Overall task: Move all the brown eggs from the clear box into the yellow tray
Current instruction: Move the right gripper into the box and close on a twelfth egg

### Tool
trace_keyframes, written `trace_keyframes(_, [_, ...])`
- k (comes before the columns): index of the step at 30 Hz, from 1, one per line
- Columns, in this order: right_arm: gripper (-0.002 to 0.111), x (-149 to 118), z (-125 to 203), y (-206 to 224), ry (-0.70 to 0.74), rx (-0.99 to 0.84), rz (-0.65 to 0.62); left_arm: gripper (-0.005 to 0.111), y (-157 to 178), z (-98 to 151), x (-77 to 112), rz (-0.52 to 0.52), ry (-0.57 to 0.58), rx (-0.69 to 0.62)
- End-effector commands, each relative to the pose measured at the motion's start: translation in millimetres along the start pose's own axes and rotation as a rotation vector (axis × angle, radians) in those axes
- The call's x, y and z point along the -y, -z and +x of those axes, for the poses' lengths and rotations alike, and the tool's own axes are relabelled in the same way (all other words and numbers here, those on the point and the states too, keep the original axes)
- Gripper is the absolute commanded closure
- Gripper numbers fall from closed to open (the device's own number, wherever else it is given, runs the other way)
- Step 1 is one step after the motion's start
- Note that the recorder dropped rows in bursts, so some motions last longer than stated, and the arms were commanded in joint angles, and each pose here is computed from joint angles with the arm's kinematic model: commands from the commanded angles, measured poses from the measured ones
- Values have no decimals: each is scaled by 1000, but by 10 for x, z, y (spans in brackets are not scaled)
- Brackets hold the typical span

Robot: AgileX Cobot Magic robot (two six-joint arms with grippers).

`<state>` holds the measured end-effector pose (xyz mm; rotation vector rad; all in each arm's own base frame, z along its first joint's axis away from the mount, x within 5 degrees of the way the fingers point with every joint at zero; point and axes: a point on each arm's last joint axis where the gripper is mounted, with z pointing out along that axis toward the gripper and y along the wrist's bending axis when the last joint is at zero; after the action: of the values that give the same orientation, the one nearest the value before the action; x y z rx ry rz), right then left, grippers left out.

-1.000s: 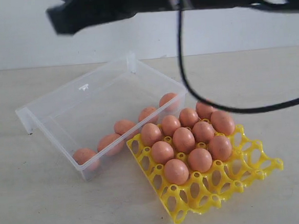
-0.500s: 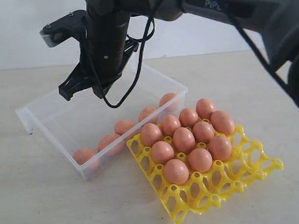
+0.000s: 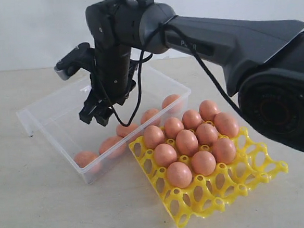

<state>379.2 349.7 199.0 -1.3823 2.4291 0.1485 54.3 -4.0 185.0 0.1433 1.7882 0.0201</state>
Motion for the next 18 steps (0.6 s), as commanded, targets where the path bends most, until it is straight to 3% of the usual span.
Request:
trace_keyframes(1, [45, 102, 44, -69, 3, -28, 45, 111, 2, -7, -3, -4, -1, 7])
trace_keyframes(8, [45, 106, 58, -118, 1, -41, 49, 111, 2, -7, -3, -4, -1, 7])
trace_keyframes(14, [45, 89, 186, -484, -23, -136, 21, 111, 2, -7, -3, -4, -1, 7])
trace_keyframes(18, [46, 160, 281, -658, -121, -181, 20, 111, 2, -7, -3, -4, -1, 7])
